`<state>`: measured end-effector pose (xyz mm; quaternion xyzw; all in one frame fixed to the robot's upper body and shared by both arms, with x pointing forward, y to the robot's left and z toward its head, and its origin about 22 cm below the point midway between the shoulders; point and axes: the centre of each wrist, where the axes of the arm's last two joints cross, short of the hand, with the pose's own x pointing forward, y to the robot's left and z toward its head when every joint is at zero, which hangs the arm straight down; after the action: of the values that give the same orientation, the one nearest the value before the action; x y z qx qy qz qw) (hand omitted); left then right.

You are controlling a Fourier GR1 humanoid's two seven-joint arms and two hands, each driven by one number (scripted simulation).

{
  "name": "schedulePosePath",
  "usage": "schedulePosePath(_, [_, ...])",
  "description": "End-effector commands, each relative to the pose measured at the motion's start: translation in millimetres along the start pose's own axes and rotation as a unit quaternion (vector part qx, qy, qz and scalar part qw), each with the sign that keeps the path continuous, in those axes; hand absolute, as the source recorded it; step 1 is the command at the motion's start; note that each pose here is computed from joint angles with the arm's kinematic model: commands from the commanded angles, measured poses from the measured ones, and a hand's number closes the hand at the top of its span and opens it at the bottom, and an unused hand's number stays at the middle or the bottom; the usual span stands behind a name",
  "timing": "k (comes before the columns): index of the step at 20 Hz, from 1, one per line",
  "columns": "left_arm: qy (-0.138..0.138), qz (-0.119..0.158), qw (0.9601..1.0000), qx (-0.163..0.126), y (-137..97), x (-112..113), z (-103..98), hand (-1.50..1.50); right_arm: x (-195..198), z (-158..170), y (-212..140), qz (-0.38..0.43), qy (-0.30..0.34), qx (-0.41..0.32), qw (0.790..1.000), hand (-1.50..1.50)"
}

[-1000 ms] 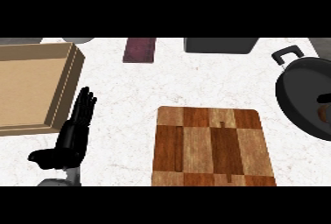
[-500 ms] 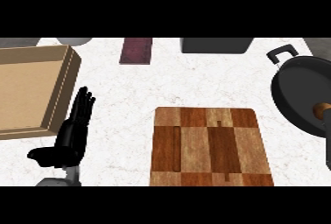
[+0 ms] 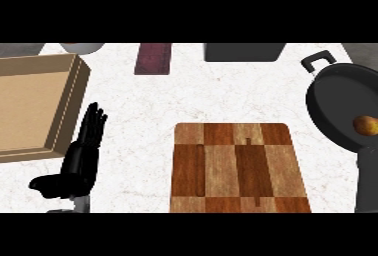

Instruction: Pick the pear from the cutting board and place it in the pot

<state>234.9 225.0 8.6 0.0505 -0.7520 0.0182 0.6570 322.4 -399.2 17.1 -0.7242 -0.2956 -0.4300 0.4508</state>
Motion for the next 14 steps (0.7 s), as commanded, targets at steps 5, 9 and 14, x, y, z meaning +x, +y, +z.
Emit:
schedulePosePath(5, [0.003,-0.004,1.0000,0.000,20,-9,-16,0.00,-16,8,-54,-0.038,0.001,-0.029,0.999,-1.50])
schedulePosePath(9, [0.005,0.006,1.0000,-0.002,1,-1,9,0.00,-48,-1,-74,-0.035,-0.001,-0.044,0.998,-1.50])
schedulePosePath(14, [0.008,0.006,0.9999,-0.002,15,-1,7,0.00,-55,-11,-85,-0.076,0.009,-0.094,0.993,-1.50])
